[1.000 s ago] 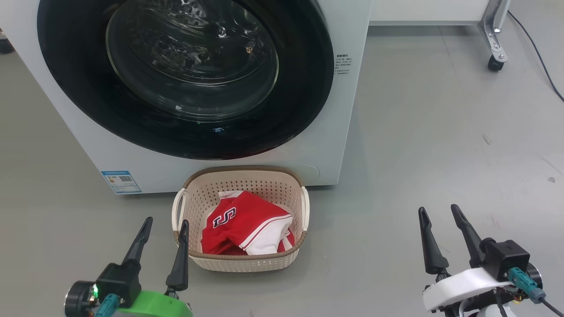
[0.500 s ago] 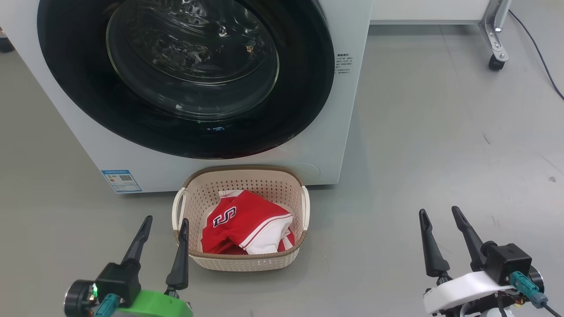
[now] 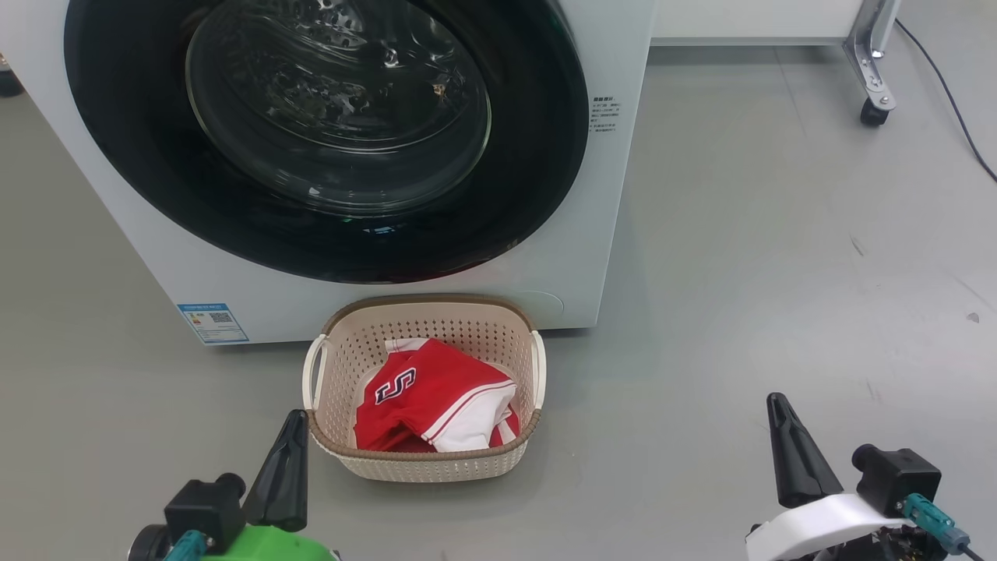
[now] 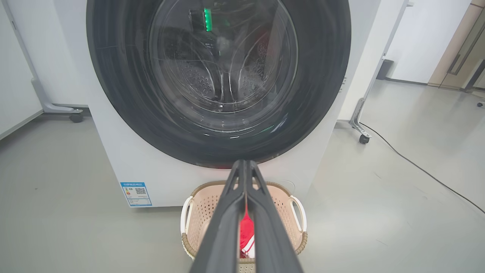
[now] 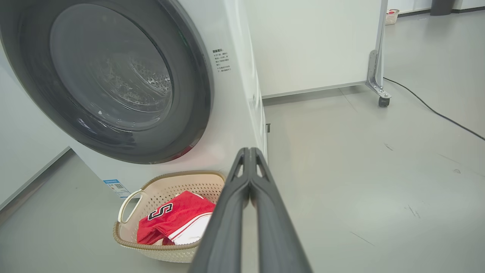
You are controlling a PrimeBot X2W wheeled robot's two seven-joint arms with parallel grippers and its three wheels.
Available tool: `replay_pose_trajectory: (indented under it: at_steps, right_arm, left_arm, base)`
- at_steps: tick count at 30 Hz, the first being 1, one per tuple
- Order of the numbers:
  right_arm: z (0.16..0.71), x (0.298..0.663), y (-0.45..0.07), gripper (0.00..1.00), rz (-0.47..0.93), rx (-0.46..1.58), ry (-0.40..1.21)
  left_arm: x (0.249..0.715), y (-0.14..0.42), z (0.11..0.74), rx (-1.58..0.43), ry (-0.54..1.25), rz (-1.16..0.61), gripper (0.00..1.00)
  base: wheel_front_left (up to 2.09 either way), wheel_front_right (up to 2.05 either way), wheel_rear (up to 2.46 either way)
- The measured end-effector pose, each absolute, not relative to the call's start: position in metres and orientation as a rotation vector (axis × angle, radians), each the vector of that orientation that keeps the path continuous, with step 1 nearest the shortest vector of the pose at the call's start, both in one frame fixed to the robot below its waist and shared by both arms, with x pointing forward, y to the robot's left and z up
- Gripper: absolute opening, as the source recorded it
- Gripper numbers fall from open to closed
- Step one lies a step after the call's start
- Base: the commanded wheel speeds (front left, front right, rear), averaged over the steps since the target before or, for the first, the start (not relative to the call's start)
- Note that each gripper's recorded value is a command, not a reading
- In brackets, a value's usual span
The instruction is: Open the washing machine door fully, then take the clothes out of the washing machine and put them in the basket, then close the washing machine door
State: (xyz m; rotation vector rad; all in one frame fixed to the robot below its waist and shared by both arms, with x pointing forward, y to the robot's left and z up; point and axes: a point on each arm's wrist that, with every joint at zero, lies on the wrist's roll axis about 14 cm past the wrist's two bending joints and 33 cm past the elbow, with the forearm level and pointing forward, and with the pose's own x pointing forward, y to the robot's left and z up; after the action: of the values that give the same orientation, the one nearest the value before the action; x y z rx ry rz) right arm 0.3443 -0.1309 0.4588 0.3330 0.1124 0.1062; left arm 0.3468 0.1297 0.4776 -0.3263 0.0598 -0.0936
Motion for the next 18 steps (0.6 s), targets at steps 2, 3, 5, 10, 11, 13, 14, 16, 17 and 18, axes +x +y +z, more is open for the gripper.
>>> replay_pose_trajectory:
  at_steps: [2, 3, 5, 10, 11, 13, 14, 16, 17, 18]
  right_arm:
    - [0.458, 0.344, -0.132, 0.00, 0.096, 0.360, 0.120]
    - [0.458, 0.345, -0.133, 0.00, 0.090, 0.378, 0.121]
    - [0.458, 0.345, -0.135, 0.00, 0.081, 0.416, 0.127]
    - [0.456, 0.345, -0.142, 0.00, 0.046, 0.485, 0.142]
    - [0.455, 0.345, -0.143, 0.00, 0.042, 0.499, 0.145]
    - [0.455, 0.346, -0.144, 0.00, 0.037, 0.527, 0.149]
    - [0.455, 0.346, -0.145, 0.00, 0.032, 0.539, 0.152]
    - [0.456, 0.347, -0.147, 0.00, 0.021, 0.564, 0.151]
    - [0.456, 0.347, -0.148, 0.00, 0.016, 0.577, 0.152]
    - [0.455, 0.348, -0.151, 0.00, 0.005, 0.600, 0.156]
  left_arm:
    - [0.347, 0.130, 0.477, -0.354, 0.064, -0.092, 0.00]
    - [0.347, 0.131, 0.477, -0.374, 0.066, -0.086, 0.00]
    - [0.348, 0.132, 0.476, -0.406, 0.075, -0.080, 0.00]
    - [0.349, 0.138, 0.474, -0.481, 0.091, -0.054, 0.00]
    - [0.349, 0.140, 0.474, -0.496, 0.094, -0.047, 0.00]
    - [0.349, 0.140, 0.473, -0.519, 0.100, -0.047, 0.00]
    - [0.349, 0.140, 0.473, -0.530, 0.104, -0.044, 0.00]
    - [0.349, 0.142, 0.472, -0.562, 0.111, -0.034, 0.00]
    - [0.350, 0.143, 0.471, -0.574, 0.116, -0.030, 0.00]
    - [0.350, 0.146, 0.470, -0.594, 0.118, -0.018, 0.00]
  base:
    - [0.00, 0.00, 0.00]
    - [0.00, 0.00, 0.00]
    - [0.00, 0.00, 0.00]
    - [0.00, 0.00, 0.00]
    - [0.00, 0.00, 0.00]
    - [0.00, 0.00, 0.00]
    - [0.00, 0.00, 0.00]
    - [0.00, 0.00, 0.00]
    - [0.00, 0.00, 0.00]
    - [0.00, 0.00, 0.00]
